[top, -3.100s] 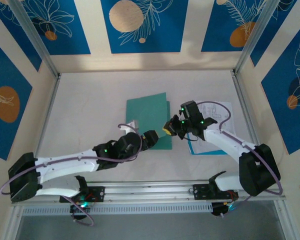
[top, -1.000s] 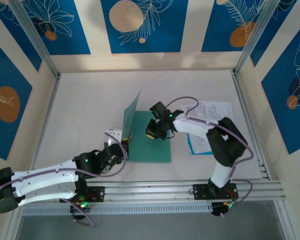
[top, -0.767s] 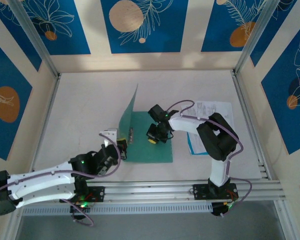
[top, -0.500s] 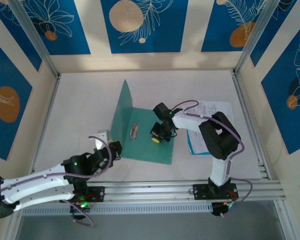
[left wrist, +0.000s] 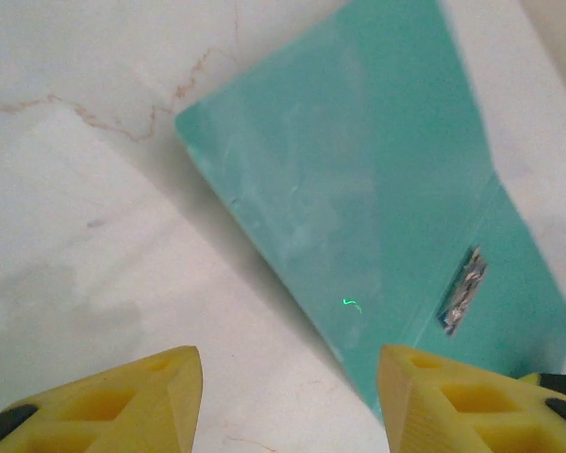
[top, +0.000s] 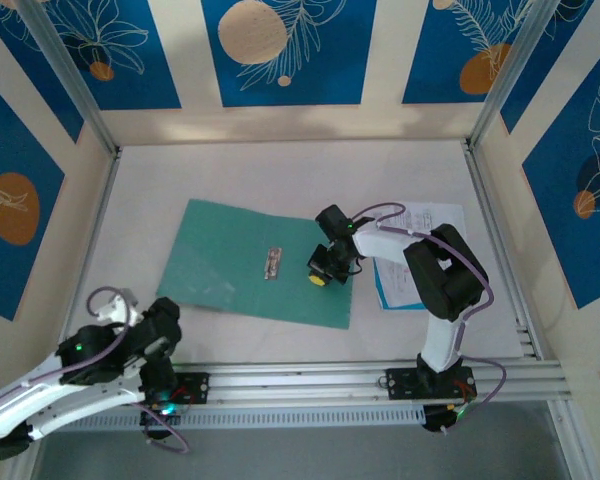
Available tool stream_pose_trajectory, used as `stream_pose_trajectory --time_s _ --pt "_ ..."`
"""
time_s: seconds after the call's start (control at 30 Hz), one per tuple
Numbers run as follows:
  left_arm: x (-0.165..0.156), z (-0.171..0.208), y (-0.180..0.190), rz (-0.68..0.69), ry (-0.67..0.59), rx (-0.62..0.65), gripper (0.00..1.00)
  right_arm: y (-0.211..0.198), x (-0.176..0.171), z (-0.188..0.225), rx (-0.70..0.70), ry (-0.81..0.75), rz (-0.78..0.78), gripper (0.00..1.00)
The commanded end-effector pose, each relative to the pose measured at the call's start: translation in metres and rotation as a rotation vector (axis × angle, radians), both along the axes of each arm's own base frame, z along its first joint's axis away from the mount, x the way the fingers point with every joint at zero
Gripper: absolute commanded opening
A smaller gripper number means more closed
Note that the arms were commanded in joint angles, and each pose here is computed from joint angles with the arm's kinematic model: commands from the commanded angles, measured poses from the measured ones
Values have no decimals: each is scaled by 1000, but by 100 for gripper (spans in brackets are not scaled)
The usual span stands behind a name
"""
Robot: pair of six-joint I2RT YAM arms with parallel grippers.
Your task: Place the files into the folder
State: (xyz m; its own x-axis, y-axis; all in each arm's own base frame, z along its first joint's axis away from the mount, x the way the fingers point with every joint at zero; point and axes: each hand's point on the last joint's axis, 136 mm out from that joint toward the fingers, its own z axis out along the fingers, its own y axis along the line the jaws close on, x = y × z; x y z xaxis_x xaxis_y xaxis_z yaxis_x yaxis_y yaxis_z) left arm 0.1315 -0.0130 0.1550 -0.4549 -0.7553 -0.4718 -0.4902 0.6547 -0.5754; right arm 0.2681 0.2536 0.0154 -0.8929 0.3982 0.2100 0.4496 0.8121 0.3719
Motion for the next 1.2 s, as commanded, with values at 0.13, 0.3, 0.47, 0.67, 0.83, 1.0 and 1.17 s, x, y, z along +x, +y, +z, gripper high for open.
stream_pose_trajectory --time_s 0.13,0.3,0.47,0.67,0.83,1.0,1.17 --pt "32 70 -73 -342 -12 325 56 -4 8 28 -30 -122 124 17" --pt "67 56 -199 -657 67 311 50 -28 15 80 -35 -241 94 34" --pt "100 11 -300 -836 153 137 41 -108 0 83 -28 -213 -142 28" --pt "134 -51 -348 -903 277 140 37 -193 -7 70 18 -178 -402 23" --pt "153 -95 -352 -893 350 163 34 -233 -2 50 -8 -109 -507 19" --pt "157 -124 -361 -912 387 160 32 -273 -7 25 -74 -20 -610 18" --pt "158 -148 -364 -915 422 168 31 -284 -13 3 -104 66 -610 15"
